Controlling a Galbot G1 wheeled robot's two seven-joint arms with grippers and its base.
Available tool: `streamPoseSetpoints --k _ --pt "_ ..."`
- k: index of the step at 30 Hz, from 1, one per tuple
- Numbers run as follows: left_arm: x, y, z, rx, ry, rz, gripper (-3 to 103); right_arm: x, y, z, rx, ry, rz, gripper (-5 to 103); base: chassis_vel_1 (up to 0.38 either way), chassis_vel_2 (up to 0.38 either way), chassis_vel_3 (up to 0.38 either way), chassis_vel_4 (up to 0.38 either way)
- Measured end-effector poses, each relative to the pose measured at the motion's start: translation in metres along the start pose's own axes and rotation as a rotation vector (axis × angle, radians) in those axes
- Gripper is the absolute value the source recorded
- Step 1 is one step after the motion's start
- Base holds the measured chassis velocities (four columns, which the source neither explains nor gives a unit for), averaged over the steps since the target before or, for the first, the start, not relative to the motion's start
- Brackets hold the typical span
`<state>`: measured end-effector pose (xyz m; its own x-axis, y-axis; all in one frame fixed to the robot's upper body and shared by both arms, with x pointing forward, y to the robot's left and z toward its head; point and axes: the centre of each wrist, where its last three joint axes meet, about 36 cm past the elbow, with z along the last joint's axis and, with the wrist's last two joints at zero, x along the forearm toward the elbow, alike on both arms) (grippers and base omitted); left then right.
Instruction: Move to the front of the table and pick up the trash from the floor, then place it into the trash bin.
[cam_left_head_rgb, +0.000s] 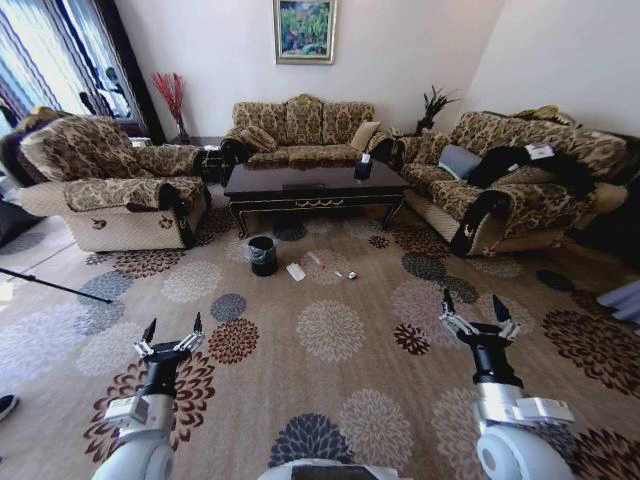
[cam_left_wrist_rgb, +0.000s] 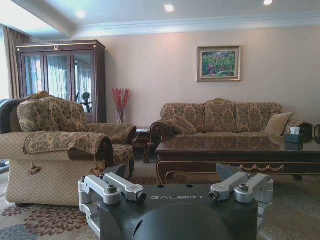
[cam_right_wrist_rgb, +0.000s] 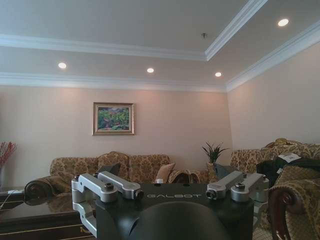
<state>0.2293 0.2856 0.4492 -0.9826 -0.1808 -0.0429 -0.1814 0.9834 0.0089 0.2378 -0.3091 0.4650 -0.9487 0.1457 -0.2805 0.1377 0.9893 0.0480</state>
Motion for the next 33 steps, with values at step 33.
streamPoseSetpoints --k 33 --pt "0.0021 0.0008 -0.0091 -0.003 -0.018 0.019 100 0.0034 -0.0011 -0.0048 0.015 -0.006 0.004 100 0.000 0.000 0.000 0.000"
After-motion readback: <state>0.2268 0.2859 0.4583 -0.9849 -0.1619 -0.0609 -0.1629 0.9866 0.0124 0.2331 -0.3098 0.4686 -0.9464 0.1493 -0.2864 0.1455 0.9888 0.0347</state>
